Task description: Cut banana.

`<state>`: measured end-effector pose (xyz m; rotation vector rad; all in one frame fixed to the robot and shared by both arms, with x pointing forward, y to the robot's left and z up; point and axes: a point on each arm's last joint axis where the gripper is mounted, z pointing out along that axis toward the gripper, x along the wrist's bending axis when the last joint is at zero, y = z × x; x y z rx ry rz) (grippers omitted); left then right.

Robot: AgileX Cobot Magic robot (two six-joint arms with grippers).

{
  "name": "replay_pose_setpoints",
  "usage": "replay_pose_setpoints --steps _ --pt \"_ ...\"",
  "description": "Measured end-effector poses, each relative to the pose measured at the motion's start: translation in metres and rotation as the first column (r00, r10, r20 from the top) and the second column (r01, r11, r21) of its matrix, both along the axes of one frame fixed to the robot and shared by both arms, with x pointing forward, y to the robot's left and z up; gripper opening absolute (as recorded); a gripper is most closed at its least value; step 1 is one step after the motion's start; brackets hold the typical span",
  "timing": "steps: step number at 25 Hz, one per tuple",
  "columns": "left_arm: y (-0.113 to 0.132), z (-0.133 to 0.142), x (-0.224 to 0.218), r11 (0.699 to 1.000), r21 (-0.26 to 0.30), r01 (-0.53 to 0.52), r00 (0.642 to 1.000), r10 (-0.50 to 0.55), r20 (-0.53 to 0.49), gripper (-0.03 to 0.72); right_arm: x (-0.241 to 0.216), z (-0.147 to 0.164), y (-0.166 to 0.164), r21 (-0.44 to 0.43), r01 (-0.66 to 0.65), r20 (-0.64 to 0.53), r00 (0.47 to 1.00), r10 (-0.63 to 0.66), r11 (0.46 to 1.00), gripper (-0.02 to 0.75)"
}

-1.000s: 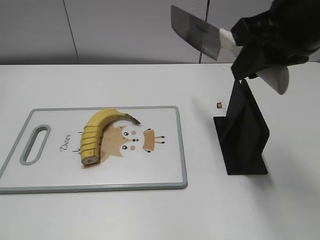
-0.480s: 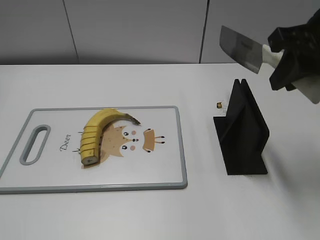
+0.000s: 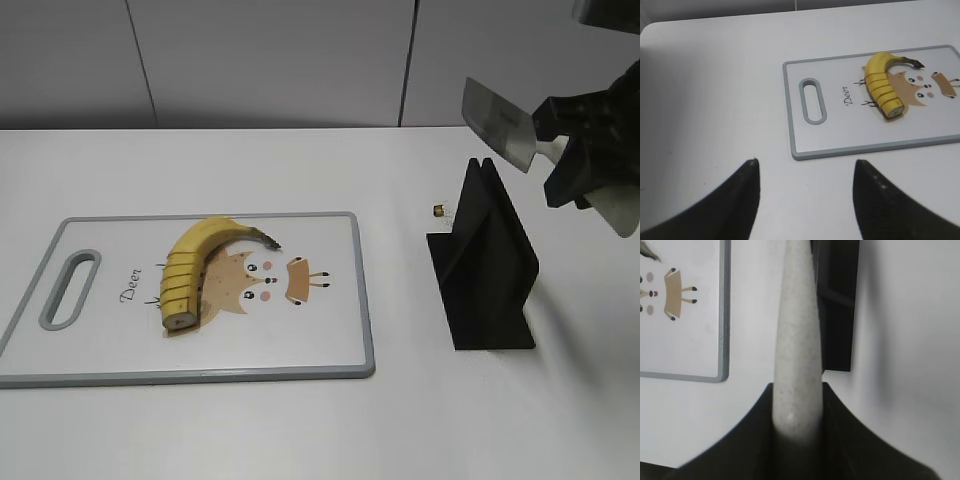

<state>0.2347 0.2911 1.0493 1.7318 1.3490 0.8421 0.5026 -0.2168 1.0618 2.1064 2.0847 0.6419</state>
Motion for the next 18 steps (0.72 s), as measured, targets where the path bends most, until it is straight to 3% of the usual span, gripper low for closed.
replay_pose_setpoints --steps 6,18 --pt "0.002 0.000 0.000 0.999 -0.008 -0.034 0.999 0.034 -0.005 0.576 0.001 -0.002 0.000 0.001 0.007 0.009 1.000 -0.007 1.000 0.163" --pt "0.002 0.000 0.000 0.999 -0.011 -0.036 0.999 0.036 -0.005 0.576 0.007 -0.027 0.002 -0.020 0.007 -0.088 0.996 -0.008 1.000 0.163"
